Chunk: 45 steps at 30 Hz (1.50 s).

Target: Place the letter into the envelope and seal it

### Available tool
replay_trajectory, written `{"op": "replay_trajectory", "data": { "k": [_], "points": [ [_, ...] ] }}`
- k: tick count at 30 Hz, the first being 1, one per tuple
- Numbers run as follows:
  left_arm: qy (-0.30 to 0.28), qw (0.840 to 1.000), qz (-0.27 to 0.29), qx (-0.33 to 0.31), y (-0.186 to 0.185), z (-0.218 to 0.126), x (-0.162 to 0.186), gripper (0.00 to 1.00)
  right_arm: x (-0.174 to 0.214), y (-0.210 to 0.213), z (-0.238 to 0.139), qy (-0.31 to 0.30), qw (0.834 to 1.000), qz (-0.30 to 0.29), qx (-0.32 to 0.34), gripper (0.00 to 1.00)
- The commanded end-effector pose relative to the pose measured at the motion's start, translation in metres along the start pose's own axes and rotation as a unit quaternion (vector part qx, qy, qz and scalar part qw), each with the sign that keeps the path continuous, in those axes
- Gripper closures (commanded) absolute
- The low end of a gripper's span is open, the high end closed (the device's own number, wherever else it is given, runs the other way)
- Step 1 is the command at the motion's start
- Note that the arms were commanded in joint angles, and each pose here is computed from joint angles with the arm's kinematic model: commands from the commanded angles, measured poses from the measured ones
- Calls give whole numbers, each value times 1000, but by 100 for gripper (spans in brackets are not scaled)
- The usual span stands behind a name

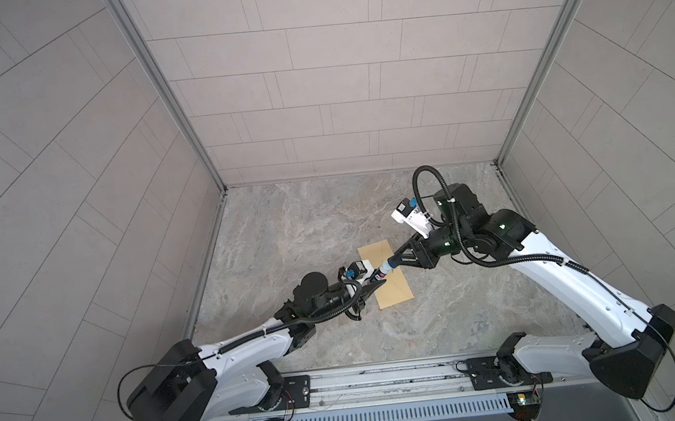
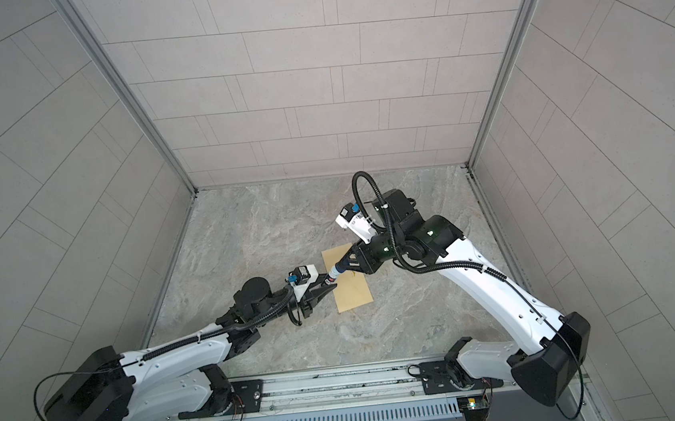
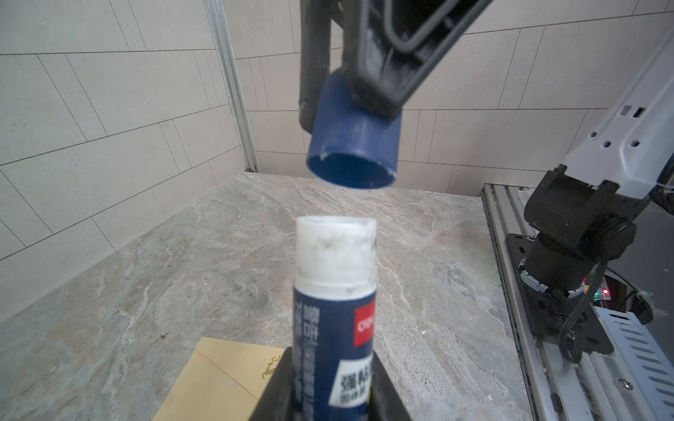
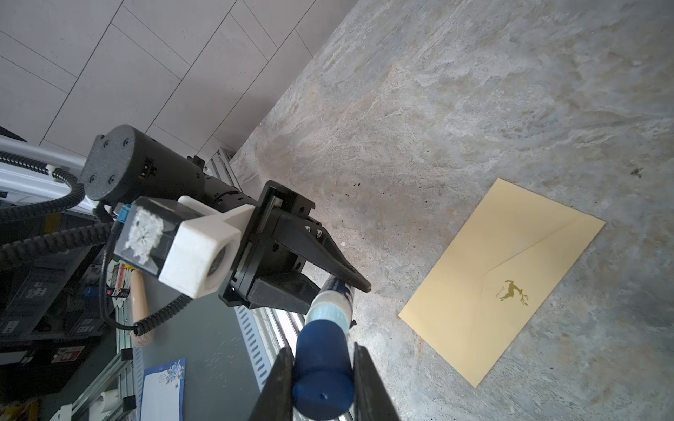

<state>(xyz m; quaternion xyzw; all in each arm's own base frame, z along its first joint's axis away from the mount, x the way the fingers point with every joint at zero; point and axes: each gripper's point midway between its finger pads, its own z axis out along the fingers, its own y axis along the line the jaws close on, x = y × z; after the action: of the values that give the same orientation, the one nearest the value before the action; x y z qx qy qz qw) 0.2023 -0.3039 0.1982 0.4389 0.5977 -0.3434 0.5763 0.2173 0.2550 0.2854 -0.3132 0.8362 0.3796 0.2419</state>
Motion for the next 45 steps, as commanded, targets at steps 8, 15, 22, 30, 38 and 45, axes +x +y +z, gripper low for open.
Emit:
{"op": "replay_trajectory", "data": {
  "k": [8, 15, 22, 30, 38, 45],
  "points": [
    [-28, 999, 12, 9, -3, 0, -15, 100, 1, 0, 8, 11, 1000, -8, 5, 85],
    [-28, 999, 12, 10, -4, 0, -15, 100, 0, 1, 12, 12, 1000, -10, 4, 86],
    [-28, 999, 11, 11, -4, 0, -14, 100, 1, 1, 17, 17, 1000, -11, 2, 85],
    [-27, 1000, 10, 12, -5, 0, -14, 100, 0, 6, 23, 18, 1000, -13, -7, 86],
    [-28, 999, 10, 12, -4, 0, -14, 100, 3, 11, 28, 30, 999, -22, -13, 86],
    [-31, 999, 11, 8, -3, -1, -15, 100, 9, 13, 34, 43, 999, -28, -15, 86]
  ]
}}
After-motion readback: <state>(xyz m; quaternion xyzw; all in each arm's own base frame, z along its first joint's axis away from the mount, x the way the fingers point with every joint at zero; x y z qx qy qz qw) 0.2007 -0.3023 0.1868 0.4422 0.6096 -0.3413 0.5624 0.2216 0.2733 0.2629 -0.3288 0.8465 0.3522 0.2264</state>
